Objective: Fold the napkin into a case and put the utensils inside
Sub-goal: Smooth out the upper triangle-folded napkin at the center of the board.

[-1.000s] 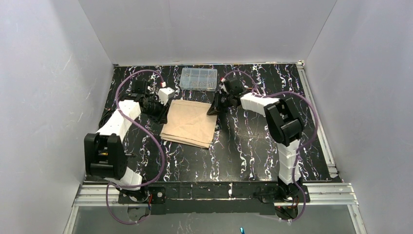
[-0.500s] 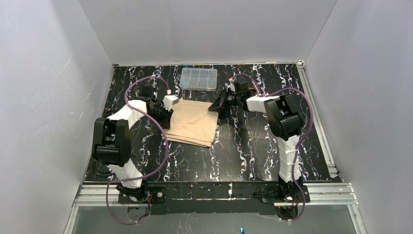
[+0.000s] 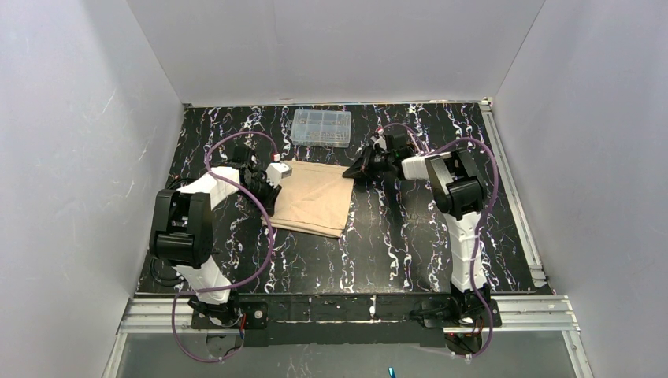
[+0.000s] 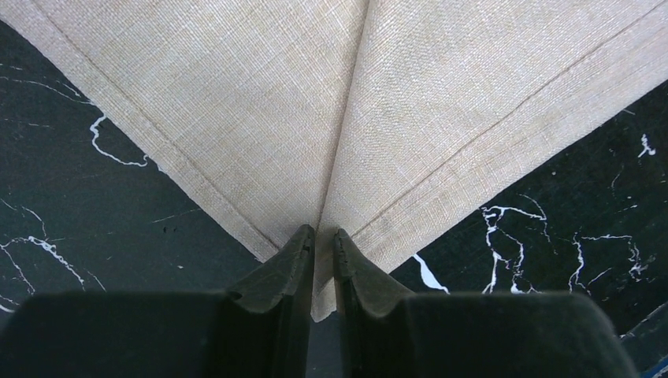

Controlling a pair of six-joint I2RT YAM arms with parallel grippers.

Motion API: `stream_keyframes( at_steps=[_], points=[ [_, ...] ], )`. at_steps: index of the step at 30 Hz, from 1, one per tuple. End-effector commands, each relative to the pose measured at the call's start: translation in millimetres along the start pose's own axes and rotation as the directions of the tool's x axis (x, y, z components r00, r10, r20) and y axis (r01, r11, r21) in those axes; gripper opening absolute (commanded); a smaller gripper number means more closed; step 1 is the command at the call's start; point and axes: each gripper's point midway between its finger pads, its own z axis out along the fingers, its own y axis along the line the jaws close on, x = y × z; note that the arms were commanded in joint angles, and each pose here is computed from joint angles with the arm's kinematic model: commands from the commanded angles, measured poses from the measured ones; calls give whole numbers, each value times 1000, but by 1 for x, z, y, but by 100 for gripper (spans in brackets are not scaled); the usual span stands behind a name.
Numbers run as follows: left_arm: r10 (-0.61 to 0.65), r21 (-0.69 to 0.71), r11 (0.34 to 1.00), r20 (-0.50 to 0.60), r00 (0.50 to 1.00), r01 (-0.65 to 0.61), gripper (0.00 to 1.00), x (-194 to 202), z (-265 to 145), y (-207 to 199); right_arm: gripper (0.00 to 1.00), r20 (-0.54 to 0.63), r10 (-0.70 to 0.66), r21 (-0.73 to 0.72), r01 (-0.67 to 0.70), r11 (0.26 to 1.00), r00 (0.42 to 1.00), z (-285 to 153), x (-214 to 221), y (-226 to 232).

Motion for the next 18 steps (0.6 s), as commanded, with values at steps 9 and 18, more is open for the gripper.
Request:
stream_keyframes(
  at_steps=[9, 18],
  points=[
    [54, -37, 998, -104, 993, -58, 12, 26, 9, 4, 10, 9, 56, -5, -56, 998, 998, -7, -1, -21],
    [66, -47, 996, -113, 991, -72, 12, 25, 11, 4, 13, 52, 25, -83, -21, 996, 998, -25, -30, 19]
  ],
)
